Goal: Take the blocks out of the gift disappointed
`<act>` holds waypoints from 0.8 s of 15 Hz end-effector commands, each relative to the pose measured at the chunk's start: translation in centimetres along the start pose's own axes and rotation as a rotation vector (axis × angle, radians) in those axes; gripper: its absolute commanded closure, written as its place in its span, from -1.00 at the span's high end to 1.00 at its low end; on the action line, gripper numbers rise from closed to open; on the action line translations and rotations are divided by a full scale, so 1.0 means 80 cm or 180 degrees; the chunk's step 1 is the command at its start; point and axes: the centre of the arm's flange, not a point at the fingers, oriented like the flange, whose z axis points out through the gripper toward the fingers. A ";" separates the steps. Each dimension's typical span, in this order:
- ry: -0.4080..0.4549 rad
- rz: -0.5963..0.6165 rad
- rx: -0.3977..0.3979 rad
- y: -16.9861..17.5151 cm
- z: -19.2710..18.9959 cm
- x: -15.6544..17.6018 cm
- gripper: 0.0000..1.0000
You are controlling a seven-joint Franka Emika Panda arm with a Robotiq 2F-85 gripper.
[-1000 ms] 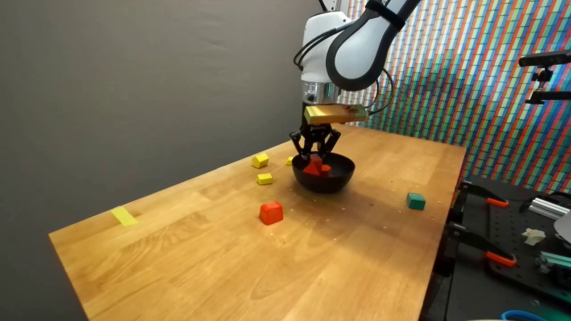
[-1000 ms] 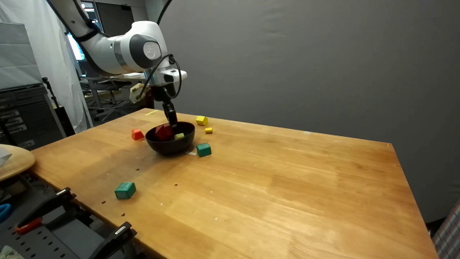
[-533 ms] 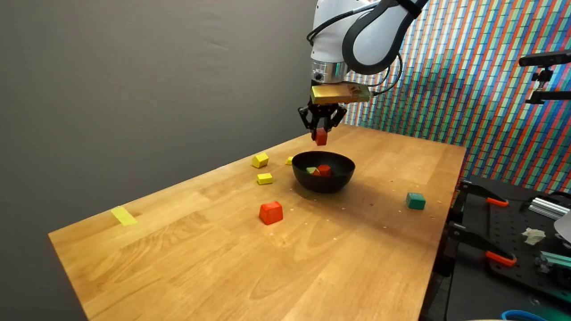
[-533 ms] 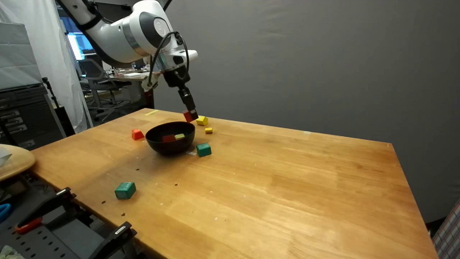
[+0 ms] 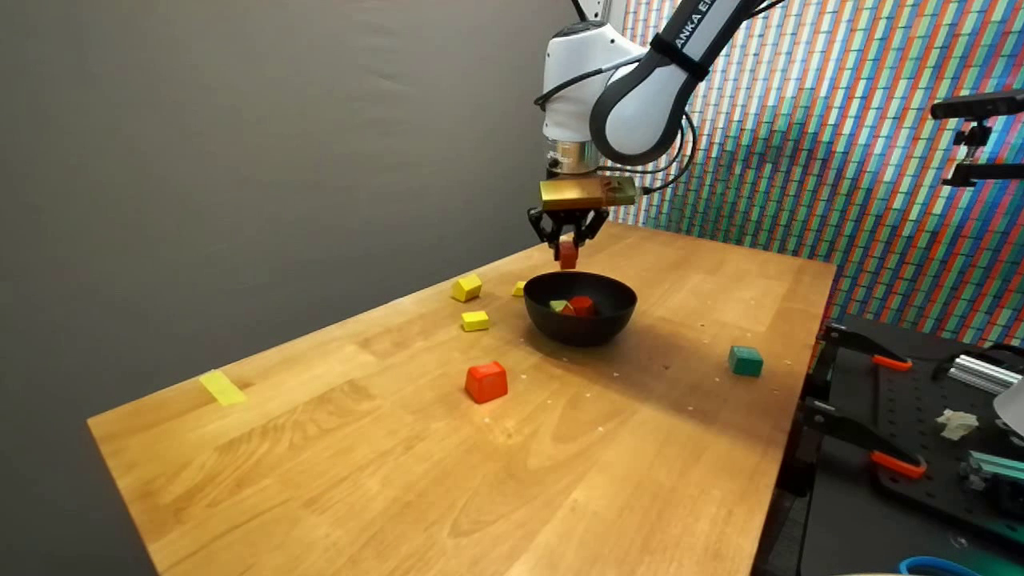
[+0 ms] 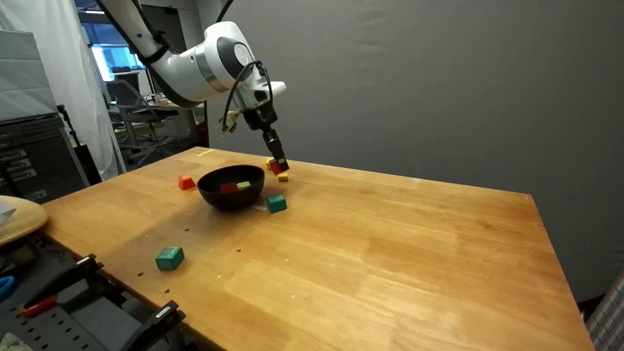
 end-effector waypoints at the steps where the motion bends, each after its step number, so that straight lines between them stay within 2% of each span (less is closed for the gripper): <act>1: 0.0096 0.0129 -0.0043 -0.009 0.015 0.023 -0.67; 7: 0.0224 0.0224 -0.0092 -0.011 0.035 0.050 -0.62; 8: 0.0218 0.0239 -0.0088 -0.013 0.035 0.055 -0.42; 9: 0.0211 0.0224 -0.0074 -0.016 0.035 0.058 0.13; 10: 0.0201 0.0194 -0.0058 -0.019 0.033 0.059 0.15; 12: 0.0104 -0.0059 -0.0010 -0.021 0.020 0.052 0.44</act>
